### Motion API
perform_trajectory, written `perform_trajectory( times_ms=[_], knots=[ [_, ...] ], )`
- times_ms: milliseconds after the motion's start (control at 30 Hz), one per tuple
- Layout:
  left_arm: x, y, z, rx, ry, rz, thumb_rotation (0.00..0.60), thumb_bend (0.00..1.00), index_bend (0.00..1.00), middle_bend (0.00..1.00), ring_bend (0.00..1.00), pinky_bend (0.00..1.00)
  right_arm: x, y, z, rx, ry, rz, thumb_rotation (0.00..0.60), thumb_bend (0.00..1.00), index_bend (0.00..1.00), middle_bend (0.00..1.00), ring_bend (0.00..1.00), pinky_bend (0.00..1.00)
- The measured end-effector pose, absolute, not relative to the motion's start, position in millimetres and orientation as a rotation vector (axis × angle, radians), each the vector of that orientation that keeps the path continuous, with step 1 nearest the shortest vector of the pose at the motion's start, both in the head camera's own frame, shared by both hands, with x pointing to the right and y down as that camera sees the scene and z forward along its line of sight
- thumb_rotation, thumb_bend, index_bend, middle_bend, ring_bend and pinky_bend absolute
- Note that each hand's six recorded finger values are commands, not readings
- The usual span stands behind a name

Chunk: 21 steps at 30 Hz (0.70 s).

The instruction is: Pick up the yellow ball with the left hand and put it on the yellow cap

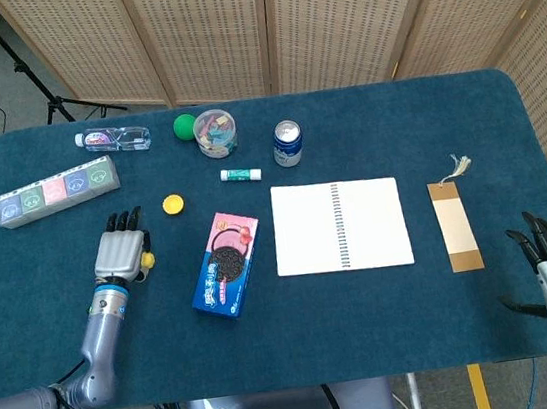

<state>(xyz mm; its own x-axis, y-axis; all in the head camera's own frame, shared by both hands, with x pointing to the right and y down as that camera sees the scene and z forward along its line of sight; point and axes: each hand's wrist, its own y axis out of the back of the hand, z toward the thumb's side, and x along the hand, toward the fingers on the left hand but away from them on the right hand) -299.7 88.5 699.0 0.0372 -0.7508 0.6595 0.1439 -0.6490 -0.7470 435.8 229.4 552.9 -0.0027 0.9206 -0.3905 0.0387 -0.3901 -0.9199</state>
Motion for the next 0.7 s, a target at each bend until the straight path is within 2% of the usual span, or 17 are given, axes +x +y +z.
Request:
perform_trajectory(
  times_ms=[333, 700],
  knots=[
    [-302, 52, 689, -1.603, 0.733, -1.674, 0.600, 0.27, 0.60, 0.00, 0.00, 0.02, 436, 229, 553, -1.524, -1.025, 1.490, 0.600, 0.00, 0.15, 0.00, 0.00, 0.00],
    [-283, 24, 700, -1.602, 0.798, -1.635, 0.600, 0.27, 0.60, 0.00, 0.00, 0.02, 437, 229, 555, -1.533, -1.025, 1.501, 0.600, 0.00, 0.15, 0.00, 0.00, 0.00]
  ],
)
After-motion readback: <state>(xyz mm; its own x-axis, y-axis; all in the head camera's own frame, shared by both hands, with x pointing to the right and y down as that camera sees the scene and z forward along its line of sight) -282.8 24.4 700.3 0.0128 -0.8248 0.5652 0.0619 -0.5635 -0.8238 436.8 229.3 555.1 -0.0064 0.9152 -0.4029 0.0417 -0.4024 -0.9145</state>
